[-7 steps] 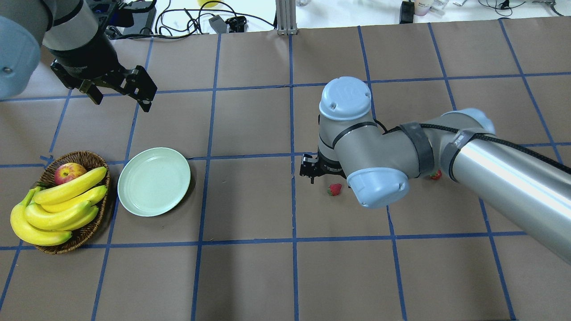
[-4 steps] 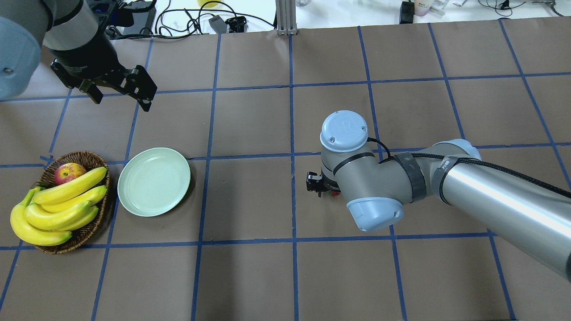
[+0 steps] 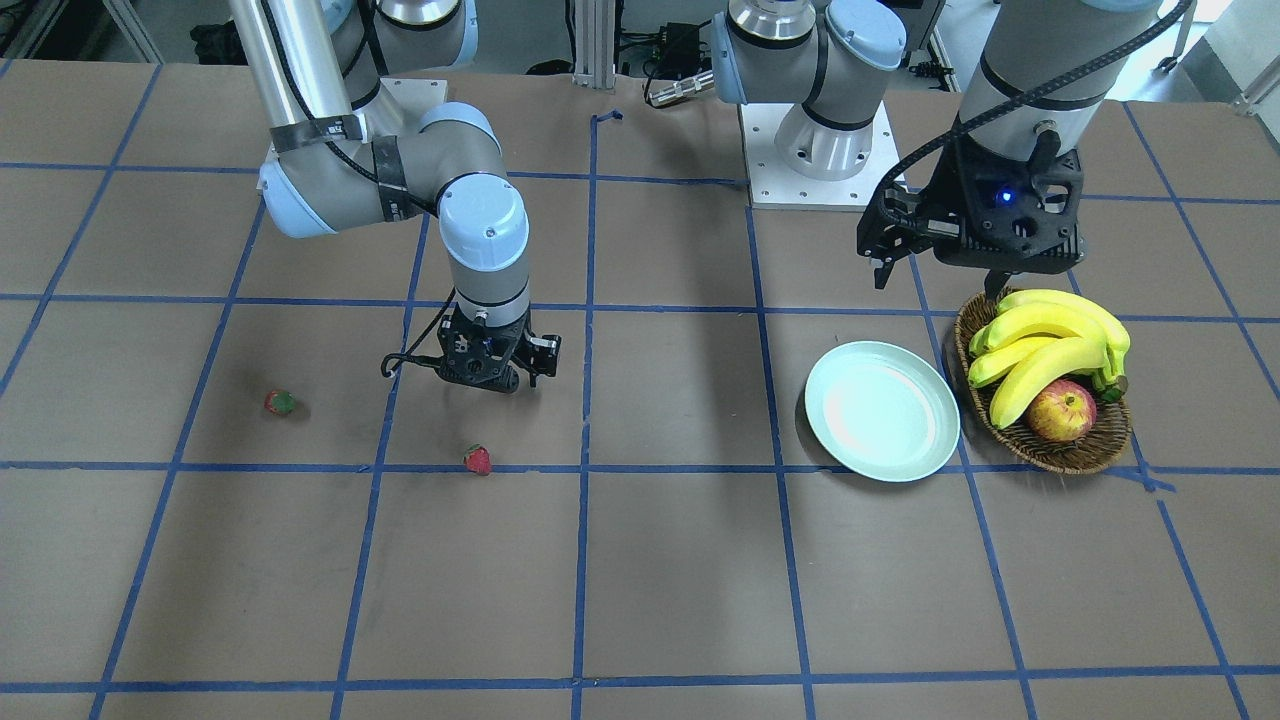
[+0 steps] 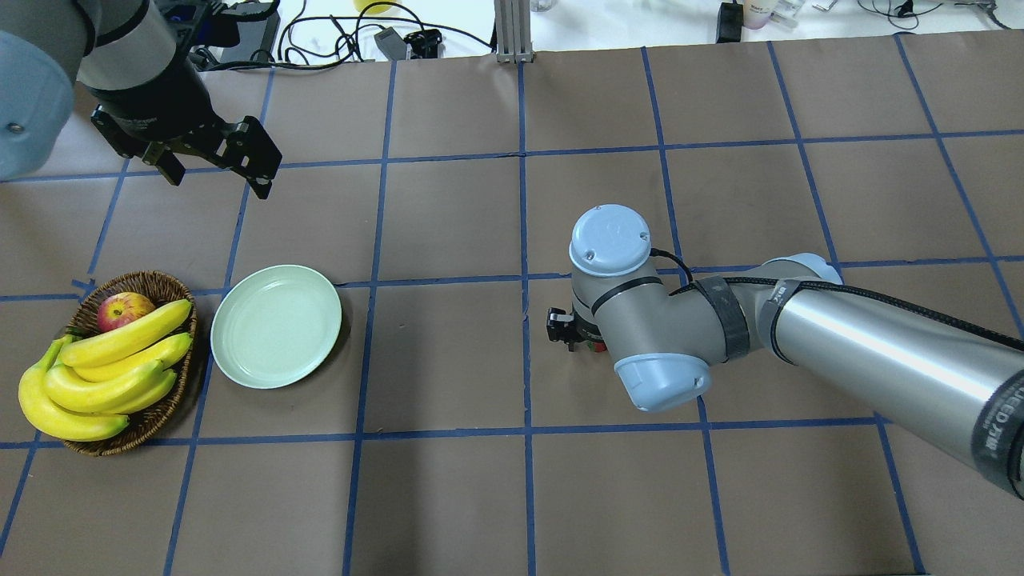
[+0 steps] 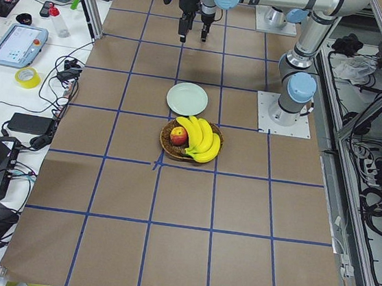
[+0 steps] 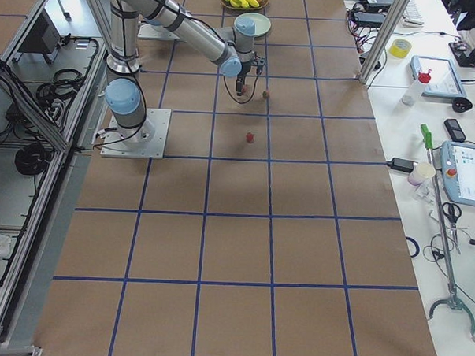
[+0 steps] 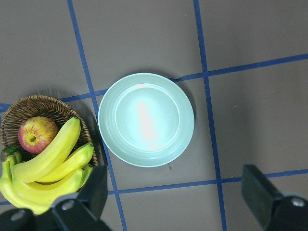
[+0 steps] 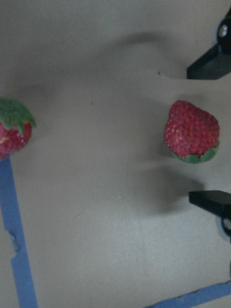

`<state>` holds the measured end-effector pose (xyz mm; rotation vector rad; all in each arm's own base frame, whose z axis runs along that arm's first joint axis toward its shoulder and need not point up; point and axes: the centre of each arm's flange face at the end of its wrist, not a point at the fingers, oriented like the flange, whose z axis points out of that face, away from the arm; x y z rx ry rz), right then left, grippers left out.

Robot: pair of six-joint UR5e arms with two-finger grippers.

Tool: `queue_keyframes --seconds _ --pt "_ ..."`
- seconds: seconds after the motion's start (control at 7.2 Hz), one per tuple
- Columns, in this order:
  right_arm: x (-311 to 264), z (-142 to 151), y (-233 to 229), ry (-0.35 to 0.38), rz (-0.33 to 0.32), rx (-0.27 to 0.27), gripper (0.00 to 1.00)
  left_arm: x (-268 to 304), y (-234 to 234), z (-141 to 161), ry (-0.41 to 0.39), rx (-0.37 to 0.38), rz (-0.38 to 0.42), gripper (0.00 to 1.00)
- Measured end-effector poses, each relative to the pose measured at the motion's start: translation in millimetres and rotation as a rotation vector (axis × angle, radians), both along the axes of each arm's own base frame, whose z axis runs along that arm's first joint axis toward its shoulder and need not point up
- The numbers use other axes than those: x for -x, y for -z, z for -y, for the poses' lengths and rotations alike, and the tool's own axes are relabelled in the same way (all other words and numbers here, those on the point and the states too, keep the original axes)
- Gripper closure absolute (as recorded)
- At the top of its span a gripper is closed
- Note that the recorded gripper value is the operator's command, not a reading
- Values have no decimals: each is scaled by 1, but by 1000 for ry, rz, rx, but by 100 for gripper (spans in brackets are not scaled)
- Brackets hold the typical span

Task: Collect all strawberries into plate
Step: 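Lower the right gripper onto the nearest strawberry and close on it, then carry the strawberry toward the plate with the right gripper and release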

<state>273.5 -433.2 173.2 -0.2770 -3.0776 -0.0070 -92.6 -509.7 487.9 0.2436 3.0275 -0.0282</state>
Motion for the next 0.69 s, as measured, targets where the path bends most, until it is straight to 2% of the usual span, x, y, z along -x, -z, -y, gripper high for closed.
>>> queue_keyframes --seconds 0.14,0.56,0.69 --pt "0 1 -1 6 2 3 97 0 0 0 0 -1 0 0" --pt "-4 11 -15 33 21 34 100 -1 0 0 -7 1 0 0" --pt "-11 17 -25 71 54 47 100 -1 1 0 -6 0 3 0"
